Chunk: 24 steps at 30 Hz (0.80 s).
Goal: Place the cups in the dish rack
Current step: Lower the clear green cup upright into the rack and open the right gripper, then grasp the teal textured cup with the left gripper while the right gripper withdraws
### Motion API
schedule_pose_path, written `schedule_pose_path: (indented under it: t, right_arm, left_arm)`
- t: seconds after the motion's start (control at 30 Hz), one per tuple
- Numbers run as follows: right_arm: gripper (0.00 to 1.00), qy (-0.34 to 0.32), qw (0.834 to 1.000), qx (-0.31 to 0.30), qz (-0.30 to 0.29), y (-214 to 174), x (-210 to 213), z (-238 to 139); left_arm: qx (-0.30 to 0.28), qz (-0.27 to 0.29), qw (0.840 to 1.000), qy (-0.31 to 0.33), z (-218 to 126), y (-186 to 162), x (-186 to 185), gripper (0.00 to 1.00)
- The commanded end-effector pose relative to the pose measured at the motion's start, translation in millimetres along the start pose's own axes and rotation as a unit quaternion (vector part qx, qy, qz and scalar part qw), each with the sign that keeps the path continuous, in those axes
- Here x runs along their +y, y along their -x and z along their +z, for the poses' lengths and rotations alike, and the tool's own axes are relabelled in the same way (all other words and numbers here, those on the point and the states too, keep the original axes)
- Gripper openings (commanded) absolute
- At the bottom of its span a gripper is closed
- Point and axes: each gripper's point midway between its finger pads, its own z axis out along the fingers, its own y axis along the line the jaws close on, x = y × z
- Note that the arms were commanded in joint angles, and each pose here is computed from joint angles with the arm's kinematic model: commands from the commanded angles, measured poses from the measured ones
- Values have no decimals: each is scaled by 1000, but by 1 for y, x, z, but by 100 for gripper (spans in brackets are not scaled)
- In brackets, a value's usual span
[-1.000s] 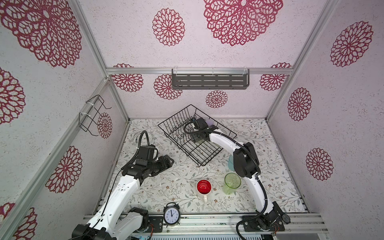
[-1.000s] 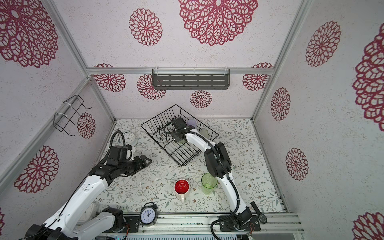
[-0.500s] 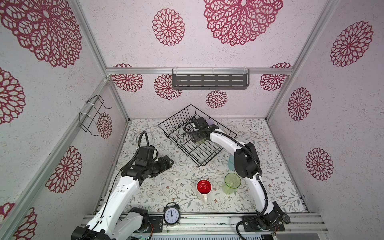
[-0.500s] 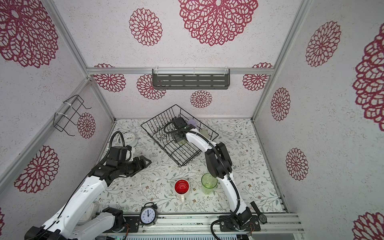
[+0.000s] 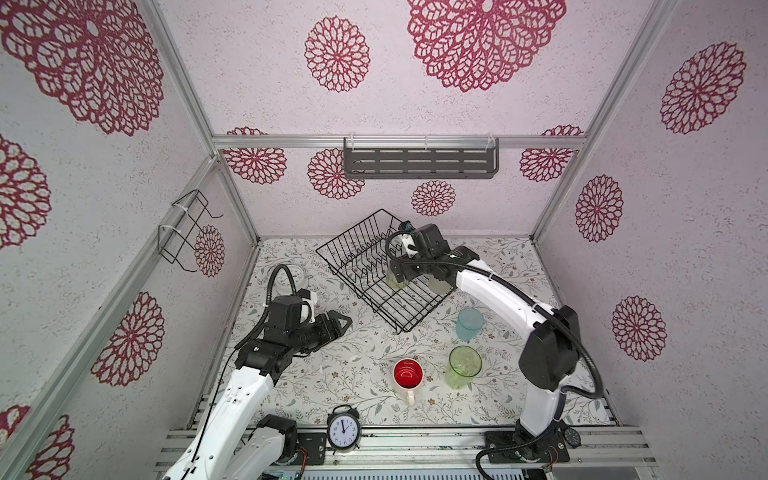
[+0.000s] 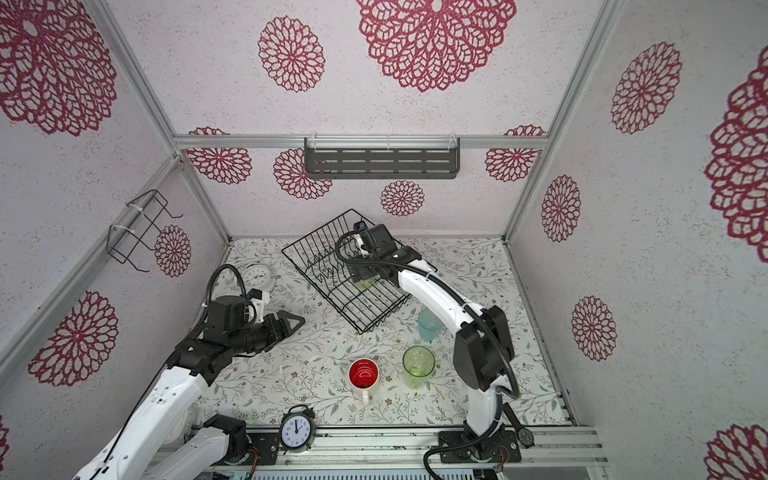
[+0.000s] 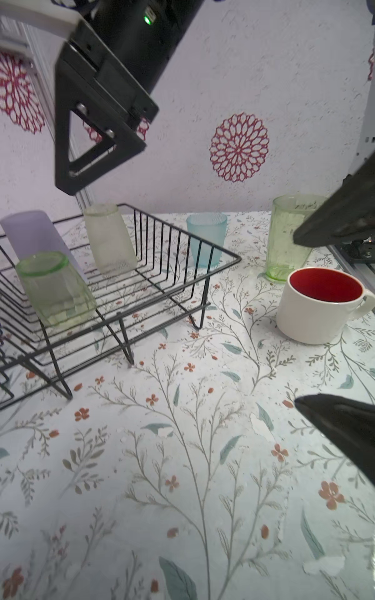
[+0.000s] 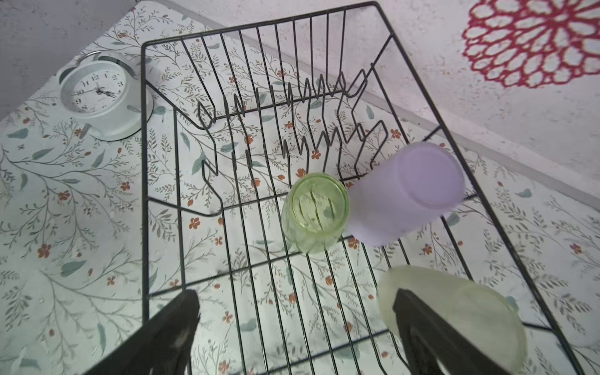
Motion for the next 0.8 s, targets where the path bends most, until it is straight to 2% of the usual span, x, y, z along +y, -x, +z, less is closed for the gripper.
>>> schedule_pose_path:
  t: [0.0, 0.17, 0.27, 0.33, 0.43, 0.53, 0.63, 0.77]
  right_arm:
    - [99, -36, 997, -60, 37, 1, -18, -39]
    - [99, -58, 987, -136, 65, -38, -41, -90]
    - [99, -31, 976, -176, 122, -71, -48, -110]
    - [99, -41, 971, -178, 155, -91, -61, -118]
    - [99, -101, 963, -131, 213, -124, -98, -121]
    - [99, -159, 939, -58, 299, -159, -137, -118]
    - [99, -178, 918, 5, 354, -183, -155, -112]
    - [99, -158, 917, 54, 363, -193, -151, -104]
  left_arm:
    - [-9, 48, 997, -64, -6, -1, -36, 75]
    - [0, 98, 992, -80, -1, -17, -59, 74]
    - [12, 117, 990, -74, 10, -27, -66, 74]
    - [27, 124, 990, -63, 19, -34, -68, 74]
    - [47, 144, 987, -48, 34, -49, -72, 74]
    - [61, 167, 984, -17, 45, -55, -70, 74]
    - [65, 186, 980, 0, 53, -53, -72, 74]
    - [49, 203, 978, -4, 62, -41, -84, 74]
